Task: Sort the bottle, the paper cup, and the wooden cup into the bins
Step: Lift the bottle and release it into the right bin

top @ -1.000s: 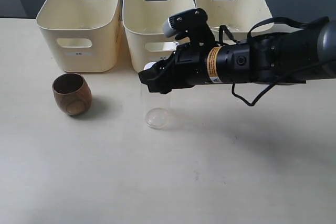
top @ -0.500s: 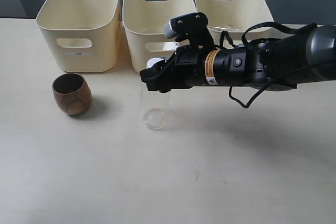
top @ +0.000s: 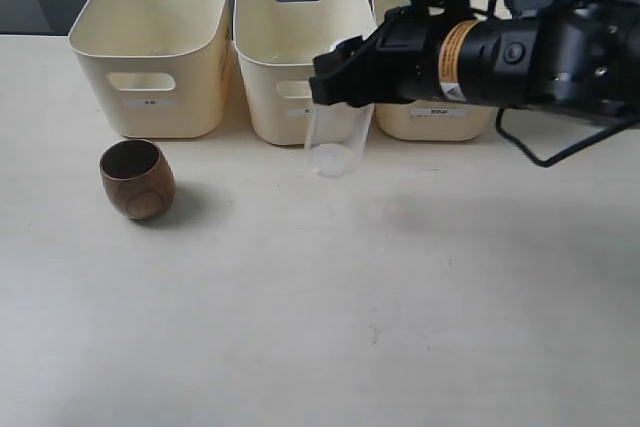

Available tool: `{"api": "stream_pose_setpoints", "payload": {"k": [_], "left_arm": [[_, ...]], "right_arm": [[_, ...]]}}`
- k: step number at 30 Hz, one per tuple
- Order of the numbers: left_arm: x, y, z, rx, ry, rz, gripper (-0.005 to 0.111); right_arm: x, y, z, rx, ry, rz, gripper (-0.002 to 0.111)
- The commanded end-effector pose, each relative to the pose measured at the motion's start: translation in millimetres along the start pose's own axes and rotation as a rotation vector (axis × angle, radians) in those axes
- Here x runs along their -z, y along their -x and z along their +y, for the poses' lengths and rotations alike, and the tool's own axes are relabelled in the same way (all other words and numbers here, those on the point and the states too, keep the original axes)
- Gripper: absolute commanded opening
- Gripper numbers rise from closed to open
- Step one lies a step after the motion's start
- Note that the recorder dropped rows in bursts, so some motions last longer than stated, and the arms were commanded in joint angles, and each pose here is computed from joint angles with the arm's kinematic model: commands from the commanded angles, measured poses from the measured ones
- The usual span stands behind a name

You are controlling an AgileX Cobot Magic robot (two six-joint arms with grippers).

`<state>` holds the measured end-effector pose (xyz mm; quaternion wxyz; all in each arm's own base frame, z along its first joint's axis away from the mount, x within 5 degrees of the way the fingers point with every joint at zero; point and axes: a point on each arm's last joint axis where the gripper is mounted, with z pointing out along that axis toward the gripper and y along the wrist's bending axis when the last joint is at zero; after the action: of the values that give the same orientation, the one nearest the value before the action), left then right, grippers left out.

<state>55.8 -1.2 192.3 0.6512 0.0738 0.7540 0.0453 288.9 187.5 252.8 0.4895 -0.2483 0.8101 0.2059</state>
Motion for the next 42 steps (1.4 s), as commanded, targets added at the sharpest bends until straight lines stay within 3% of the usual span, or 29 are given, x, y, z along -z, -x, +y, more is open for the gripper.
{"api": "stream_pose_setpoints", "payload": {"k": [1,8,20,27,39,42], "left_arm": [[0.3,-0.1,-0.2,0.004,-0.003,-0.005,0.000],[0.3,-0.1,-0.2,0.004,-0.003,-0.005,0.000],[0.3,-0.1,-0.2,0.004,-0.003,-0.005,0.000],[0.3,-0.1,-0.2,0.004,-0.003,-0.005,0.000],[0.3,-0.1,-0.2,0.004,-0.003,-0.005,0.000],[0.3,-0.1,-0.2,0.004,-0.003,-0.005,0.000]], "right_arm": [[31.0,19.4,-8.0,0.029,-0.131,-0.027,0.000],[63.5,47.3,-20.4,0.048,-0.211,-0.128,0.000],[75.5,79.9,-48.6,0.018,-0.332,-0.203,0.000],[55.1,80.2,-55.5,0.036,-0.349,-0.165,0.000],[8.4,90.4,-80.2,0.103,-0.482,-0.103,0.000],[-4.9,88.6,-94.5,0.103,-0.600,-0.088,0.000]]}}
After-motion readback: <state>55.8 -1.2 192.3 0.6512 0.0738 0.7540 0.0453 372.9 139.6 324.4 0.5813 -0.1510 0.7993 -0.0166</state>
